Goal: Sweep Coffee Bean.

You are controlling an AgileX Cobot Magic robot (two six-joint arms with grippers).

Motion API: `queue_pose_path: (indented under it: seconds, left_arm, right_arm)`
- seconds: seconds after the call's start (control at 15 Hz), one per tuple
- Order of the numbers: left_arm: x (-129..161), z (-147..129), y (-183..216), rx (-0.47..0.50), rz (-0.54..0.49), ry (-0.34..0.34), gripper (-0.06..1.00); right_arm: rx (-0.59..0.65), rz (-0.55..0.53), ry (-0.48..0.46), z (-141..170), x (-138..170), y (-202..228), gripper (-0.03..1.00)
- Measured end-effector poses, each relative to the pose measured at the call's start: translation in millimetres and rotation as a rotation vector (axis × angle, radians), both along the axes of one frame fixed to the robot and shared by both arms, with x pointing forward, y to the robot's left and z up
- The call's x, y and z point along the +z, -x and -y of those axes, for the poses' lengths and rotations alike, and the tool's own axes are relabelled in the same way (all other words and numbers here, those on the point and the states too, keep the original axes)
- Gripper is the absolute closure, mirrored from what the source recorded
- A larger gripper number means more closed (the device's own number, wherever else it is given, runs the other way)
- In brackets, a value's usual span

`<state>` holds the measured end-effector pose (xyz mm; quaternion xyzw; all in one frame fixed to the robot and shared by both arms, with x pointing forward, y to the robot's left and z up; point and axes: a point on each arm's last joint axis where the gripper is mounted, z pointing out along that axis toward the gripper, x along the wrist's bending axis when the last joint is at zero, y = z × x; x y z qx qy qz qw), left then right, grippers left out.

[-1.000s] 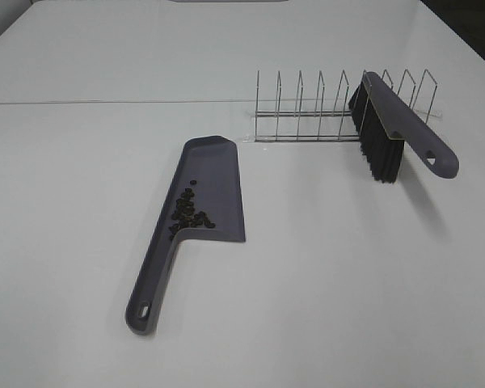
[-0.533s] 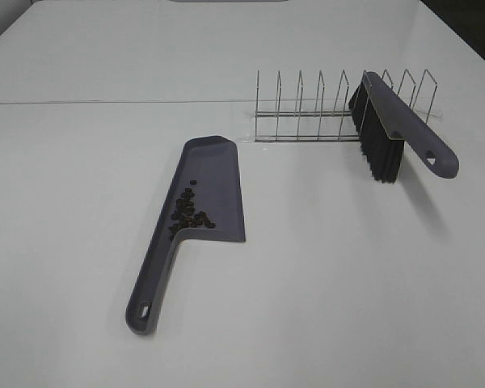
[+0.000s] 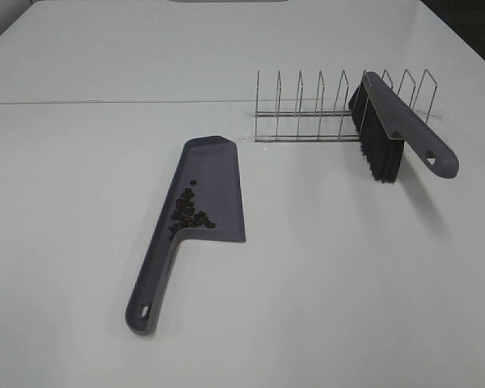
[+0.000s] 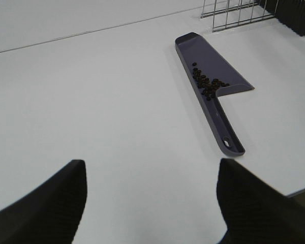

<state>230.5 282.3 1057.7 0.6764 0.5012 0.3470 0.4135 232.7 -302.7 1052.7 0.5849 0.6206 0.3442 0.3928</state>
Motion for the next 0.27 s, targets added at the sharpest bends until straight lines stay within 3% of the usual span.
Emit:
queue_pose_path:
  seconds: [0.27]
  left_arm:
    - [0.0, 0.0, 0.0, 0.000, 0.000, 0.000, 0.26]
  right_arm:
    - [-0.001, 0.000, 0.002, 0.2, 0.0, 0.0, 0.26]
